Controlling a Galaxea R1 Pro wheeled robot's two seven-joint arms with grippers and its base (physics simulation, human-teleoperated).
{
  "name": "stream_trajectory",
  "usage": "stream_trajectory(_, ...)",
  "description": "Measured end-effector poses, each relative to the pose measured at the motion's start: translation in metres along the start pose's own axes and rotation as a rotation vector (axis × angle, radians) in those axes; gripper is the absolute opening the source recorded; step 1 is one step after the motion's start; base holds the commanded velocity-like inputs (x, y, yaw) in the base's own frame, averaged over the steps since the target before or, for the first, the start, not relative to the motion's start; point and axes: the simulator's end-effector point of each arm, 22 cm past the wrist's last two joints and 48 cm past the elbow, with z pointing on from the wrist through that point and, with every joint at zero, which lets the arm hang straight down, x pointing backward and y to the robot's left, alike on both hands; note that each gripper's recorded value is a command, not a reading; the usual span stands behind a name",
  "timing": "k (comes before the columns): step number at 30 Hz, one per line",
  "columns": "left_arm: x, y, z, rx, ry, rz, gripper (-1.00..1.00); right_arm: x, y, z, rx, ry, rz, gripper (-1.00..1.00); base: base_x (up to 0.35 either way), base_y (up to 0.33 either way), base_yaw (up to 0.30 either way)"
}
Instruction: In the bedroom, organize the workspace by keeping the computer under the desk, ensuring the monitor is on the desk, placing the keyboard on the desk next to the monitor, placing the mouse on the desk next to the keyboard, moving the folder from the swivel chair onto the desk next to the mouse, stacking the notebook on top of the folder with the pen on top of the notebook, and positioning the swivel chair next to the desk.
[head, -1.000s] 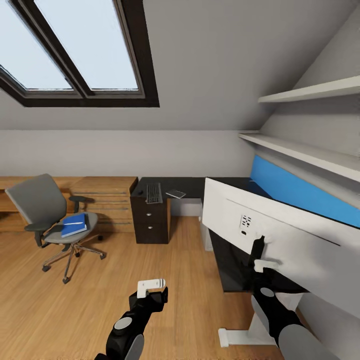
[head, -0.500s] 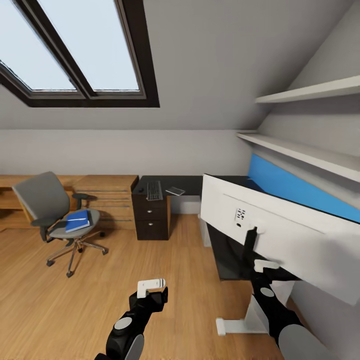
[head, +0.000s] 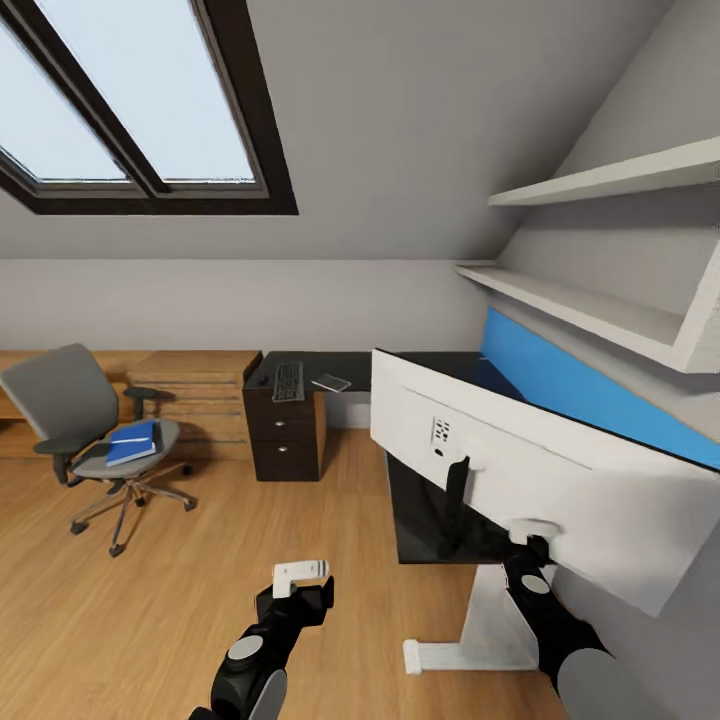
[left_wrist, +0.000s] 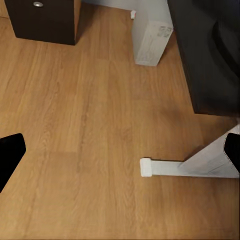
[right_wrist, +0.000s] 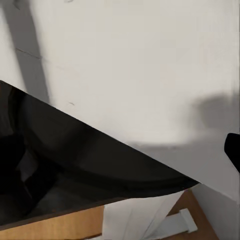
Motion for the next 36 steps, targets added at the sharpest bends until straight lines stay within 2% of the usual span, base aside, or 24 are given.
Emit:
stream_trajectory(12,0.000,0.006,0.001,-0.009,-0.001,0.001,1.00,-0.001,-0.001,0.000,0.001,-0.001,-0.001,1.00,0.204,-0.280,0.000)
stream_trajectory(20,-0.005,0.027,0.003,-0.048,-0.007,-0.034,1.00,-0.001,-0.002,0.000,0.002,-0.002,-0.002,1.00,0.238,-0.245,0.000)
stream_trajectory(27,-0.007,0.034,0.004,-0.059,-0.009,-0.045,1.00,-0.001,-0.004,0.001,0.005,-0.002,-0.001,1.00,0.262,-0.084,0.000)
stream_trajectory(30,-0.011,0.061,0.005,-0.109,-0.014,-0.091,1.00,-0.001,-0.005,0.001,0.005,-0.004,-0.003,1.00,0.068,-0.008,0.000)
stream_trajectory(31,-0.014,0.085,0.005,-0.151,-0.017,-0.145,1.00,-0.001,-0.005,0.001,0.005,-0.004,-0.002,1.00,0.033,-0.004,0.000)
stream_trajectory(34,-0.015,0.118,0.004,-0.200,-0.018,-0.242,1.00,-0.001,-0.005,0.001,0.005,-0.004,-0.003,1.00,0.016,-0.002,0.000)
stream_trajectory(36,-0.014,0.149,0.002,-0.241,-0.021,-0.350,1.00,-0.001,-0.006,0.001,0.006,-0.004,-0.003,1.00,0.006,-0.001,0.000)
